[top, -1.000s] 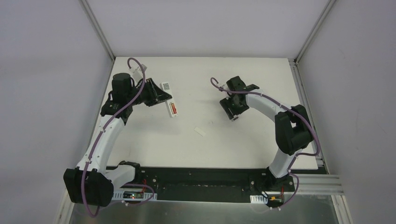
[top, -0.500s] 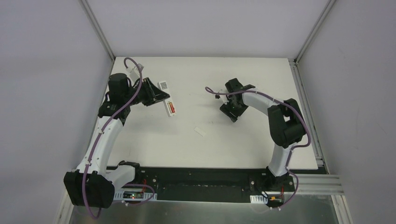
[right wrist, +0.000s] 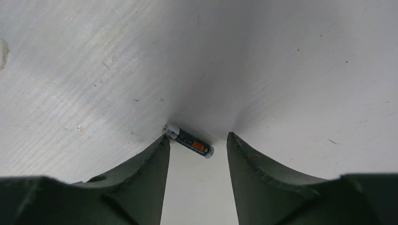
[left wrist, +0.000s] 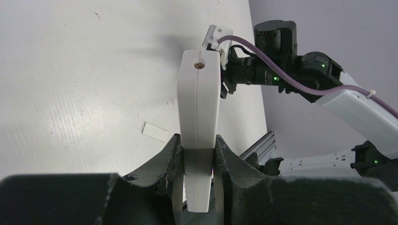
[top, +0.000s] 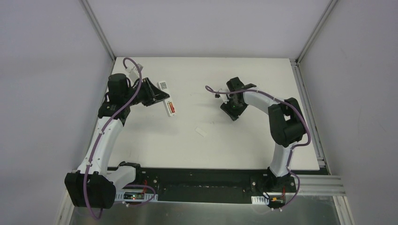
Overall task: Load the batteries into the remote control
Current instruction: Pick up the battery from the center of the board, then load the battery into the remote control.
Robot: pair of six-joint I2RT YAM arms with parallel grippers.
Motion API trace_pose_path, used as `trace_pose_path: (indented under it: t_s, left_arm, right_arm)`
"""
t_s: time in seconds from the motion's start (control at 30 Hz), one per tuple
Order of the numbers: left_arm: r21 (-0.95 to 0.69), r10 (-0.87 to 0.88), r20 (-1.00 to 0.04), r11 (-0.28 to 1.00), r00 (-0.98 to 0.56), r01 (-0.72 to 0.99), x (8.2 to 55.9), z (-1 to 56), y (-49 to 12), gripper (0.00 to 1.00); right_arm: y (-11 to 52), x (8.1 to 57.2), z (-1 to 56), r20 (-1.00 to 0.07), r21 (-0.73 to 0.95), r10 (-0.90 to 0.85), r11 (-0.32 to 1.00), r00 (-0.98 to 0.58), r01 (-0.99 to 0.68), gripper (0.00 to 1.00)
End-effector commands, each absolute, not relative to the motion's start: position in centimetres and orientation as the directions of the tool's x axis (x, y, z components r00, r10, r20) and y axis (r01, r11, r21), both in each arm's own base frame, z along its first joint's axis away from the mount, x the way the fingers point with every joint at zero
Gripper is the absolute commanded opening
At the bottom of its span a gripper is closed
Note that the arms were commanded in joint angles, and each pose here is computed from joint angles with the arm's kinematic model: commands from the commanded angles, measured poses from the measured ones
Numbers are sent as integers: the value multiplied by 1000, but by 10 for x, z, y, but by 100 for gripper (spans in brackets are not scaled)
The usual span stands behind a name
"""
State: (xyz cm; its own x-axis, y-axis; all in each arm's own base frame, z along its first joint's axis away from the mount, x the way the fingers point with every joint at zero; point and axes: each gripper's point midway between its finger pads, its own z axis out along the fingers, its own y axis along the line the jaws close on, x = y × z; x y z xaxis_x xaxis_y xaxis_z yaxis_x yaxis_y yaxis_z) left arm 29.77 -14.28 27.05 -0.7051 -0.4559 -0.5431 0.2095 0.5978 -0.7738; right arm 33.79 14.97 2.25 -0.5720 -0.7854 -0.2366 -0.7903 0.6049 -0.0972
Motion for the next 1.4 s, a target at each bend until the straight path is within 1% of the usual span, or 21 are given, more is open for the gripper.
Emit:
trace_pose_path:
  t_s: [0.0, 0.07, 0.17, 0.2, 0.37, 0.43, 0.5, 0.6, 0.67, 0.73, 0.83, 0.9, 0.93, 1.03, 1.23, 1.37]
  left_arm:
    - [-768, -448, -570, 588, -689, 253, 299, 281, -142, 0]
    - [-769, -450, -568, 588, -689, 250, 298, 280, -142, 0]
    - [-769, -452, -568, 588, -688, 249, 298, 280, -141, 0]
    - [-769, -452, -568, 588, -688, 249, 298, 280, -141, 0]
    - [-767, -457, -573, 592, -680, 248, 297, 281, -139, 0]
    - [-766, -459, -574, 593, -678, 248, 297, 281, -139, 0]
    - [-769, -460, -570, 592, -680, 244, 297, 280, -139, 0]
    - [-781, -474, -550, 582, -688, 224, 297, 279, -139, 0]
    - [-790, -483, -540, 573, -689, 218, 297, 281, -140, 0]
    - [-797, -493, -536, 563, -685, 218, 297, 288, -141, 0]
    - [-808, -505, -527, 546, -684, 219, 297, 298, -145, 0]
    - [-811, -506, -526, 541, -683, 224, 297, 303, -150, 0]
    - [-811, -505, -527, 539, -684, 226, 296, 305, -153, 0]
    - [-813, -501, -526, 533, -688, 234, 295, 311, -163, 0]
    - [-814, -484, -523, 529, -702, 241, 294, 313, -183, 0]
    - [-816, -480, -517, 527, -709, 238, 295, 313, -188, 0]
  right_arm:
    - [162, 336, 15, -275, 8, -764, 605, -584, -796, 49]
    - [165, 336, 16, -293, 37, -746, 616, -598, -787, 40]
    - [161, 335, 13, -282, 30, -739, 631, -612, -776, 19]
    - [160, 336, 12, -280, 21, -735, 638, -617, -770, 14]
    - [156, 340, 13, -319, -15, -691, 688, -649, -726, 6]
    - [162, 346, 20, -369, -11, -647, 721, -667, -693, 3]
    - [172, 354, 34, -451, 7, -575, 762, -683, -647, 3]
    - [194, 366, 77, -614, 79, -405, 822, -678, -563, 4]
    - [208, 369, 104, -682, 147, -282, 851, -675, -504, 5]
    - [225, 368, 130, -721, 239, -155, 859, -676, -452, 4]
    - [251, 360, 168, -761, 321, -43, 842, -648, -433, 2]
    - [260, 360, 196, -807, 311, 30, 871, -590, -380, 0]
    - [267, 357, 210, -831, 297, 36, 873, -556, -386, 0]
    - [288, 345, 247, -859, 313, 73, 858, -506, -407, 1]
    - [326, 309, 303, -845, 409, 127, 780, -520, -473, 0]
    - [330, 297, 335, -825, 487, 224, 747, -519, -451, 0]
